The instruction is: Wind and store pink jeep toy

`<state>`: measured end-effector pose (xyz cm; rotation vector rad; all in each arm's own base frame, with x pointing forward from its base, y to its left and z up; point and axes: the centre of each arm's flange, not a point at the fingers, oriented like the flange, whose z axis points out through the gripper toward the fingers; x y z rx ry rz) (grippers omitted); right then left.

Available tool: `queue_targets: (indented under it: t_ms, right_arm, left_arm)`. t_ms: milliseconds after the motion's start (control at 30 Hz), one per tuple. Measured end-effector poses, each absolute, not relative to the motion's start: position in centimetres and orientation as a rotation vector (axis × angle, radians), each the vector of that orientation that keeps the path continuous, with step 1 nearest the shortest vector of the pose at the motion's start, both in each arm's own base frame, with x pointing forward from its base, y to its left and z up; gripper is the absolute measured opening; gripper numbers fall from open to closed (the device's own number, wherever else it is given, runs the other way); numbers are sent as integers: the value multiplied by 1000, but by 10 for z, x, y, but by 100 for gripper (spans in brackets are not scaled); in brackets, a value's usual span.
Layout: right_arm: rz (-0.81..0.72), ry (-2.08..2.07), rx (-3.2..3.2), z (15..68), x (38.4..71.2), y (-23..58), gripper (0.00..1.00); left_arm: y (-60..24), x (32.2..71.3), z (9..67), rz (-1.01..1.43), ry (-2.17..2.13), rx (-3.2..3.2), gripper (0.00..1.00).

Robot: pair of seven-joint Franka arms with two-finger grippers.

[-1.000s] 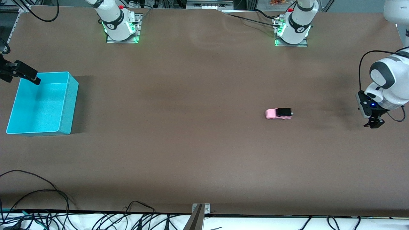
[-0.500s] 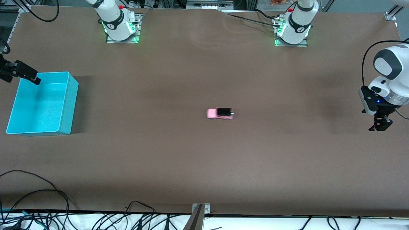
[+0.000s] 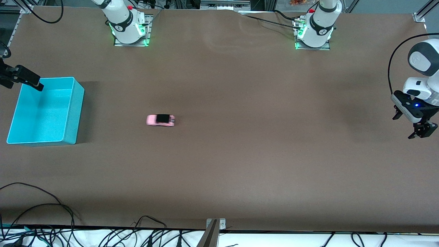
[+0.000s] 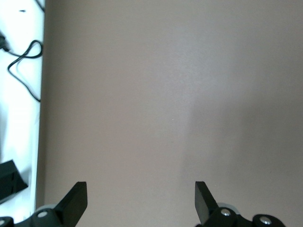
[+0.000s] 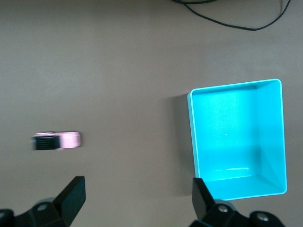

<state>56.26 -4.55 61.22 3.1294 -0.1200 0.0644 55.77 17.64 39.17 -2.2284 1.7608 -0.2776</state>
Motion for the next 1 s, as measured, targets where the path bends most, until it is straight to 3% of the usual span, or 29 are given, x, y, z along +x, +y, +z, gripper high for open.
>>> queue_targets:
  t_ms: [467,1000]
  right_arm:
    - [64,-120,3129,612,563,-45,100]
    - [65,-120,3129,612,563,-46,100]
  left_arm:
    - [168,543,423,-301,1409,-2569,100]
    - [134,553,490,-235,1127,-2812,100]
